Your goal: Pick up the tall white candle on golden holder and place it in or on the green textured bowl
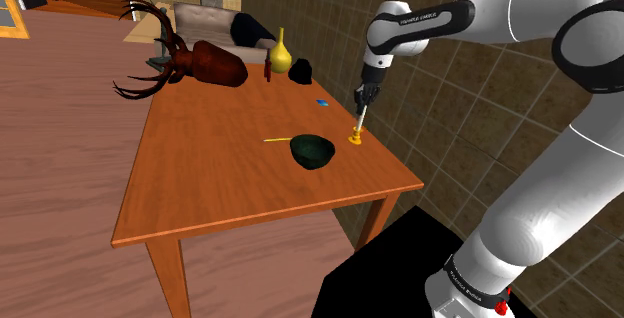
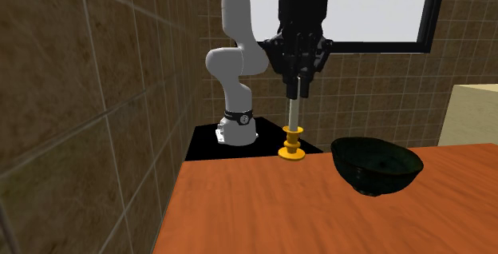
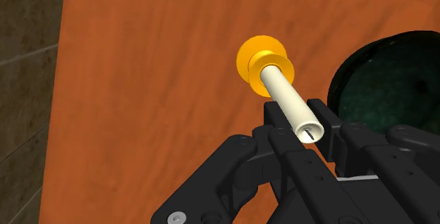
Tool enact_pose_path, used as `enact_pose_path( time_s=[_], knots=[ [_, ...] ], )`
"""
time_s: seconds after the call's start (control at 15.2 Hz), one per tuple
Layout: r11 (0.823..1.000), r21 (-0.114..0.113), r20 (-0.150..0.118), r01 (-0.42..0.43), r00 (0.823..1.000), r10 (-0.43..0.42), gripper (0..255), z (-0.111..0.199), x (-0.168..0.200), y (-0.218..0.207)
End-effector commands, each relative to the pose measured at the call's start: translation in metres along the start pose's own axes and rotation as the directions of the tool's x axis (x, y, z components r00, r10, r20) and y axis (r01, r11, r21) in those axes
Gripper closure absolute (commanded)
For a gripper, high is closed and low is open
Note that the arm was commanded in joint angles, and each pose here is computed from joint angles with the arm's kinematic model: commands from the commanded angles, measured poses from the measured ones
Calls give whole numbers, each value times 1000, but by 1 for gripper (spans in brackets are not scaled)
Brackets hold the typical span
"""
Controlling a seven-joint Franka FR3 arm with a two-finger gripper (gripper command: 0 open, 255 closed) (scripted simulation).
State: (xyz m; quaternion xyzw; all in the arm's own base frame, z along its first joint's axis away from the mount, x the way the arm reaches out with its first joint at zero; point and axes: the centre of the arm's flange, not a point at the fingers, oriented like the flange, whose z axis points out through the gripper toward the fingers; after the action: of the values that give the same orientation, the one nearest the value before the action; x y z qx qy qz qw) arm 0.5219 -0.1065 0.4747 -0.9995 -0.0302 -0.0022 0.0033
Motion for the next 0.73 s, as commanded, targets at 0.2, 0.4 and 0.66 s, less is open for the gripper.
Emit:
enact_pose_path(
  time_s=[0.2, 0.4, 0.66],
  knots=[
    [1000, 0, 1, 0, 1000, 0, 255, -27, 0, 1],
    [1000, 0, 1, 0, 1000, 0, 255, -42, 0, 1],
    [1000, 0, 1, 0, 1000, 0, 255, -64, 0, 1]
  ],
)
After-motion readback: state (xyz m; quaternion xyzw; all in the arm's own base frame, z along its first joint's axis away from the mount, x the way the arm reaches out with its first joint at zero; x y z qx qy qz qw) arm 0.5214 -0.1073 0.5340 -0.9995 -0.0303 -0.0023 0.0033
